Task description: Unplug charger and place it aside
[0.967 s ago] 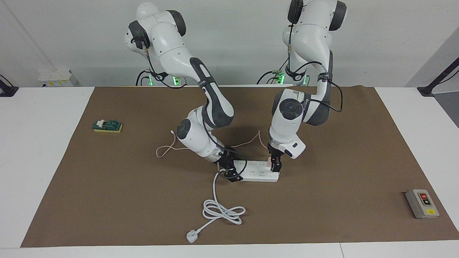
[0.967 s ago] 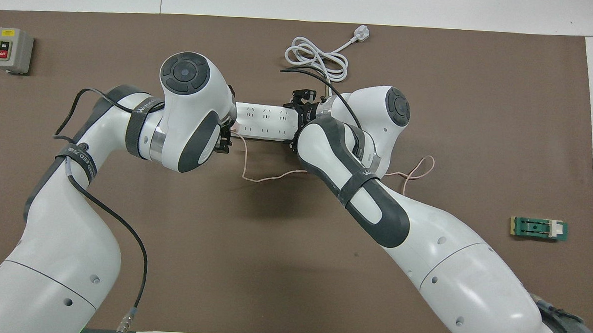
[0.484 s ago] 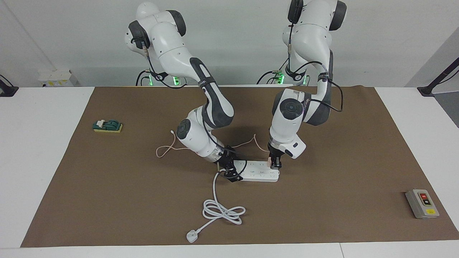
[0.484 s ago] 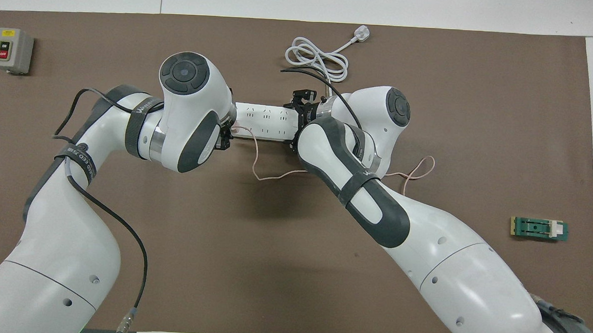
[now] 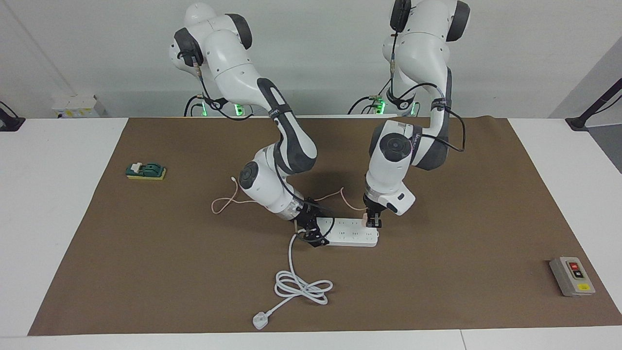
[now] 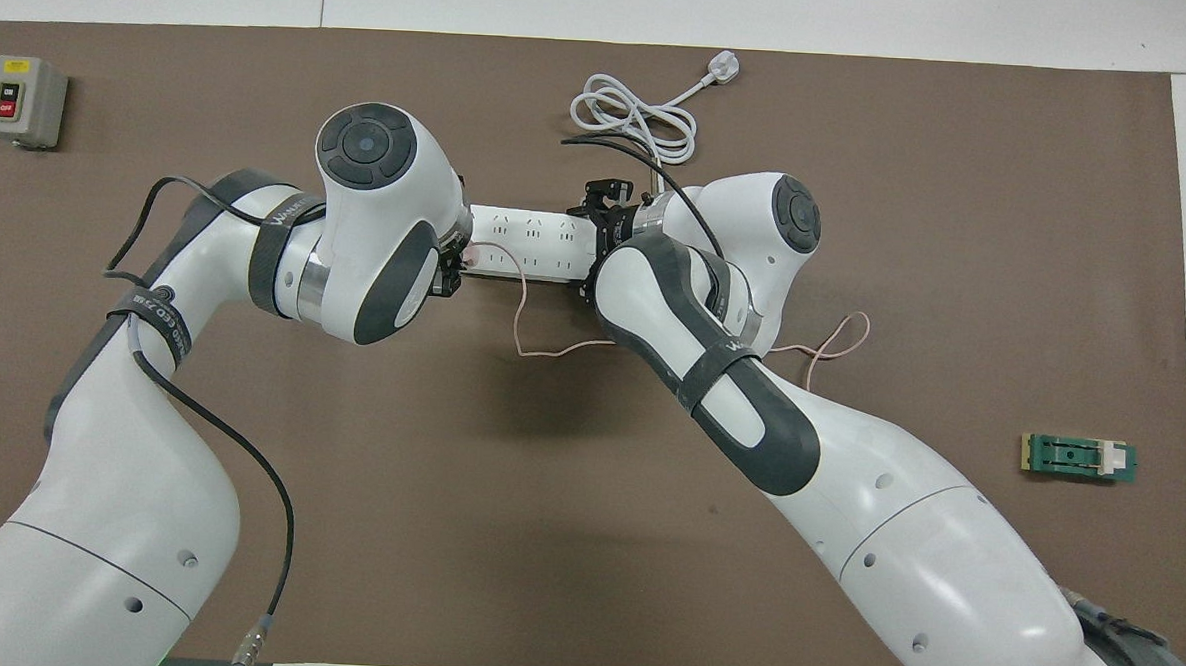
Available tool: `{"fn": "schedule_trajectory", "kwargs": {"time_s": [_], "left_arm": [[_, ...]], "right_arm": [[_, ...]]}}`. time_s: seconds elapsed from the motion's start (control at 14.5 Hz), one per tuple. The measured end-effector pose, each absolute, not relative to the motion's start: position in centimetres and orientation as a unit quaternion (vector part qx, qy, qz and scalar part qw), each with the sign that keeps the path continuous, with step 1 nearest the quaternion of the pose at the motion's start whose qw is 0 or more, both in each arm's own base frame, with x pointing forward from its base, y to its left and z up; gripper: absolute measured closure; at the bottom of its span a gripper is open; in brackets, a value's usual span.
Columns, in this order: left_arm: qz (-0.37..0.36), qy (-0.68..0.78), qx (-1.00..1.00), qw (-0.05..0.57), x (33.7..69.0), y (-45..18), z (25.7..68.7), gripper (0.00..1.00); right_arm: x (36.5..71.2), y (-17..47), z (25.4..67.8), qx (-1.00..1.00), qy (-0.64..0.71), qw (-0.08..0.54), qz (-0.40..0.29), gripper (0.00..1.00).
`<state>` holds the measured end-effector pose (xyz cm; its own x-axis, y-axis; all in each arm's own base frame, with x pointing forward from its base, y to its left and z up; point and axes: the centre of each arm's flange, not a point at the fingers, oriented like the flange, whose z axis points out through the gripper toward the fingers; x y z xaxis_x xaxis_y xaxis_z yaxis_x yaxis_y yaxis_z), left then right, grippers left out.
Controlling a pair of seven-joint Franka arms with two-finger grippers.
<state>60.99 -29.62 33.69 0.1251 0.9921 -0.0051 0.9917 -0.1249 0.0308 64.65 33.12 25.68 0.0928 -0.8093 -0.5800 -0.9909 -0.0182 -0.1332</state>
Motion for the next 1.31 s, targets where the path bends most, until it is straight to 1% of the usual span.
{"fn": "schedule_trajectory", "kwargs": {"time_s": [0.76,0.83,0.9,0.97,1.04,1.11,1.17,1.31], "left_arm": [[0.006,0.667,0.745,0.011,61.1,-29.6,34.1,0.69],[0.002,0.665,0.746,0.004,61.3,-29.6,35.3,0.69],[-0.004,0.663,0.749,-0.012,61.7,-29.0,38.1,0.69],[-0.01,0.661,0.75,-0.025,61.9,-27.8,41.8,0.69],[-0.012,0.659,0.751,-0.026,61.9,-26.5,45.6,0.69],[-0.009,0.659,0.752,-0.017,61.7,-25.5,48.2,0.69],[-0.006,0.659,0.752,-0.009,61.5,-25.1,49.2,0.69],[-0.005,0.655,0.756,-0.006,61.2,-25.0,48.3,0.69]], "right_arm": [[64.7,33.1,25.7,-0.692,0.65,0.26,0.175,0.05],[64.6,33.1,25.7,-0.692,0.65,0.261,0.175,0.05],[64.7,33.1,25.7,-0.692,0.65,0.261,0.175,0.05],[64.6,33.1,25.7,-0.692,0.65,0.261,0.175,0.05],[64.7,33.1,25.7,-0.692,0.65,0.261,0.175,0.05],[64.6,33.1,25.7,-0.692,0.65,0.261,0.175,0.05],[64.7,33.1,25.7,-0.692,0.65,0.261,0.175,0.05],[64.6,33.1,25.7,-0.693,0.649,0.261,0.175,0.05]]}}
